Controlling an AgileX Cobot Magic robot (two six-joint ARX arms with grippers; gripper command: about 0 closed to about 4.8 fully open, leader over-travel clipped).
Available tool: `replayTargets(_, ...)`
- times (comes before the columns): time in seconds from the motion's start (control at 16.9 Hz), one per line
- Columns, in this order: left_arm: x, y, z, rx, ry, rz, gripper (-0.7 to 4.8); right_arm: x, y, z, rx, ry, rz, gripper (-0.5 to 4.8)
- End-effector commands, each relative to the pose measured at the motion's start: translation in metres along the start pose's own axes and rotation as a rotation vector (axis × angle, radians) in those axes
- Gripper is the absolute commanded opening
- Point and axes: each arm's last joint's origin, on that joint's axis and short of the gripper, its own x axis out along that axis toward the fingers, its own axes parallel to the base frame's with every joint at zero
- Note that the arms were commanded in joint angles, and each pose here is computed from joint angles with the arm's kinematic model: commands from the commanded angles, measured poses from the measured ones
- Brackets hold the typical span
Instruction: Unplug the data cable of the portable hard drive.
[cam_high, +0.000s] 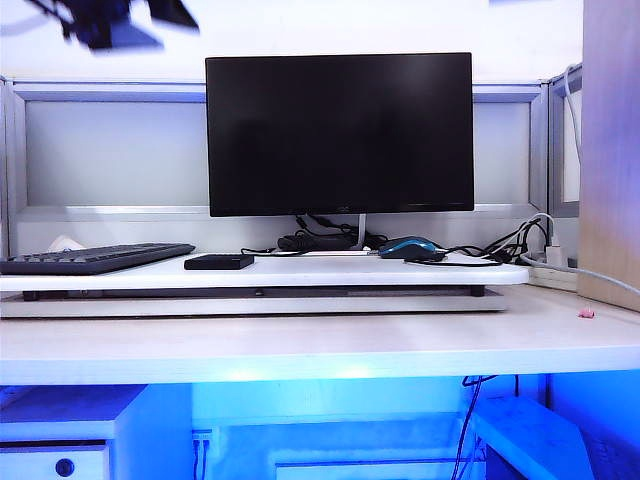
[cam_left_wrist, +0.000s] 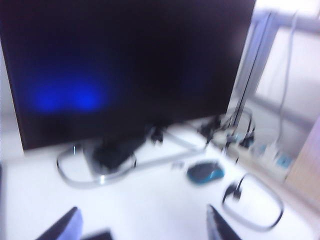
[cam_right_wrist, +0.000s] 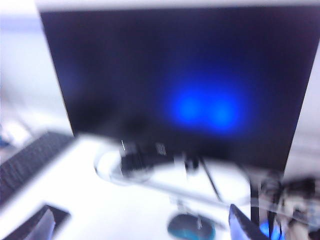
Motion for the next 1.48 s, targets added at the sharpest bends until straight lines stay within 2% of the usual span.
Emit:
replayTargets(0.06,-0.030,-0.015,0.032,0.029,-0.053,0.022,3.31,-0.022,0.006,0.016,0.037,-0.006,0.017,4.58)
replayTargets(0.3,-0.075,-0.035,0.054,0.079,0.032,0.035,3.31,-0.063,0.018,0.037,0.060,0.018,0.027,4.56)
replayTargets(0.41,-0.096,-0.045,0.067,0.089,0.003,0.034,3.31,-0.090,0.025,0.050,0.053,-0.008,0.042,4.30)
replayTargets(0.53,-0.127,-0.060,0.086,0.080,-0.061,0.026,3.31,-0.129,0.036,0.070,0.046,-0.070,0.048,4.28)
replayTargets(0.59,-0.139,-0.065,0.089,0.076,-0.052,0.028,3.31,-0.145,0.041,0.075,0.050,-0.076,0.052,4.29)
replayTargets(0.77,-0.161,-0.075,0.083,0.038,0.053,0.034,3.31,-0.173,0.048,0.072,0.064,-0.019,0.047,4.29)
replayTargets(0.83,-0.167,-0.077,0.081,0.034,0.061,0.034,3.30,-0.179,0.049,0.070,0.068,-0.007,0.046,4.29)
replayTargets(1.06,-0.215,-0.097,0.079,0.058,-0.020,0.044,3.29,-0.224,0.059,0.048,0.082,-0.015,0.033,4.25)
replayTargets(1.18,-0.232,-0.102,0.065,0.057,-0.026,0.067,3.29,-0.242,0.062,0.032,0.084,-0.012,-0.001,4.25)
replayTargets(1.48,-0.280,-0.116,-0.007,0.002,-0.014,0.095,3.29,-0.280,0.070,-0.036,0.095,0.034,-0.007,4.21)
